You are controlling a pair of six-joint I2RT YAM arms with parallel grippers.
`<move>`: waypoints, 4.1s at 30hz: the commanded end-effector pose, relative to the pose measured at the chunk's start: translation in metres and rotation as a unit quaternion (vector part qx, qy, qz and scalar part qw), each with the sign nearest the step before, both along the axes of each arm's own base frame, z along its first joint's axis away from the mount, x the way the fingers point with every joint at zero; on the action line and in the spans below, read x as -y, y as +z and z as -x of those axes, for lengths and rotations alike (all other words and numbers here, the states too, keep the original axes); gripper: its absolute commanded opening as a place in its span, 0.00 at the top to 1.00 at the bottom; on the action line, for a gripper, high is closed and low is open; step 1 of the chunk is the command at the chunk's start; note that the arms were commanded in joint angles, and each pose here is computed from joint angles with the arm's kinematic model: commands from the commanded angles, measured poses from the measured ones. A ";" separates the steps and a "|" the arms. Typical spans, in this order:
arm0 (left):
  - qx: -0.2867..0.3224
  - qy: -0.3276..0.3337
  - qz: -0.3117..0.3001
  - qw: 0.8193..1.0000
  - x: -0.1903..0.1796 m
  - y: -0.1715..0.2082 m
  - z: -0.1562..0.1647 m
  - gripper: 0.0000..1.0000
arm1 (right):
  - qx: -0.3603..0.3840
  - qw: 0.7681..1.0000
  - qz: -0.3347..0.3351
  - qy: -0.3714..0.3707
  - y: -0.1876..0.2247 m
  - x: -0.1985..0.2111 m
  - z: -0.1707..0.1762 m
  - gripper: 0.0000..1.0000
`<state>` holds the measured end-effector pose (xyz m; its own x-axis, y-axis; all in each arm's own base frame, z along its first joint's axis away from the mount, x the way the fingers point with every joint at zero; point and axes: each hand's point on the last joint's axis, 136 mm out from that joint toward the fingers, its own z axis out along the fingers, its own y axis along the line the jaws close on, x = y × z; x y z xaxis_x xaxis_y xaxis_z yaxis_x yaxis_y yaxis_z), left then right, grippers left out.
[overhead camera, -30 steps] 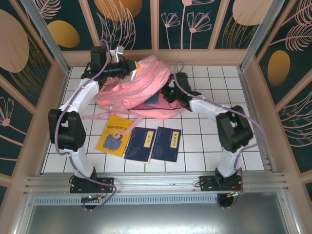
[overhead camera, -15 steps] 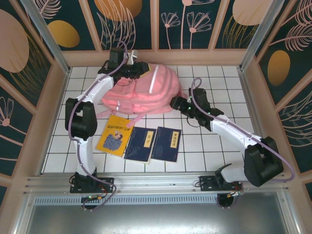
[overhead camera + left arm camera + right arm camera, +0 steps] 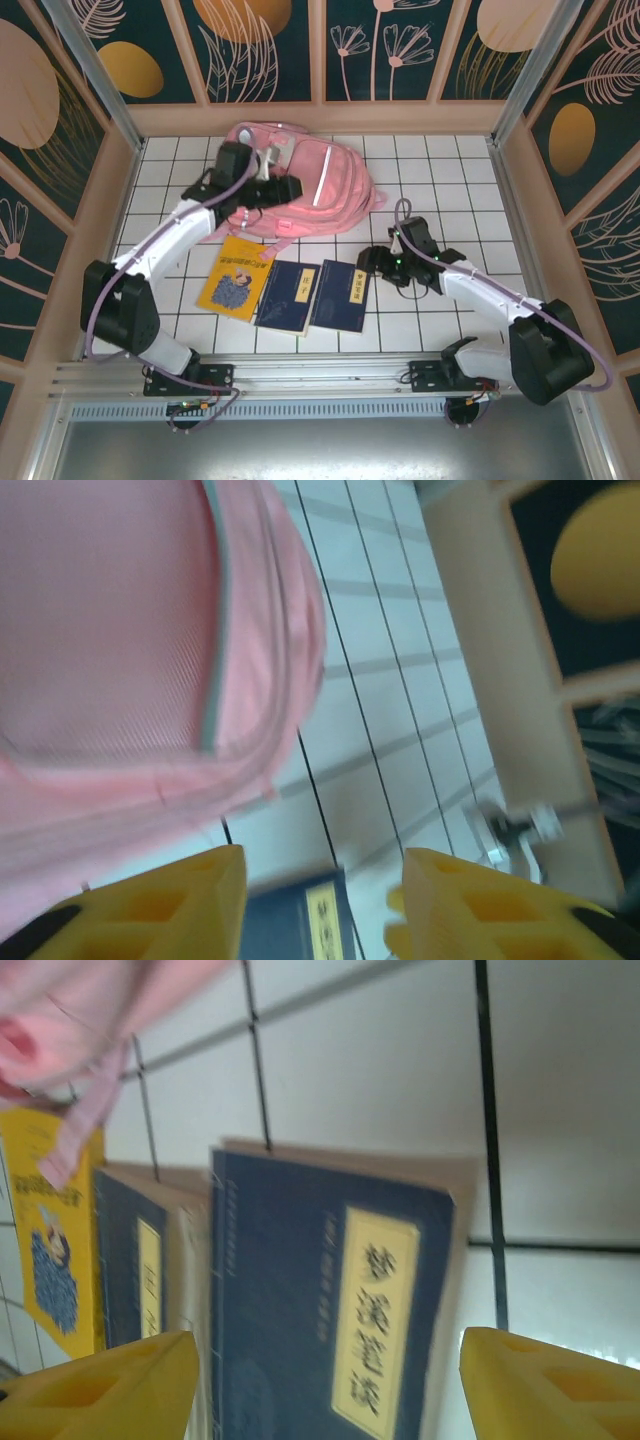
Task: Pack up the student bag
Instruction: Pick up the book from the bottom-center of the table, then pass the book.
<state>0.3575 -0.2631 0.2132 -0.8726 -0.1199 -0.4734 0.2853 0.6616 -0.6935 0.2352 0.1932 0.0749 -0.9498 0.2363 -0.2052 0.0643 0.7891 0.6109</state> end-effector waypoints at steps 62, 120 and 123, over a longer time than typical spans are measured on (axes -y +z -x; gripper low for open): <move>-0.012 -0.110 0.051 0.993 0.061 -0.025 0.065 0.21 | 0.093 0.977 -0.185 0.044 0.145 -0.025 -0.037 0.96; 0.176 0.106 0.491 0.847 0.011 0.220 0.036 1.00 | 0.394 0.786 -0.472 -0.063 0.359 -0.076 -0.056 0.92; 0.172 0.108 0.459 0.865 0.018 0.213 0.031 0.95 | 0.395 0.800 -0.446 -0.076 0.353 -0.075 -0.061 1.00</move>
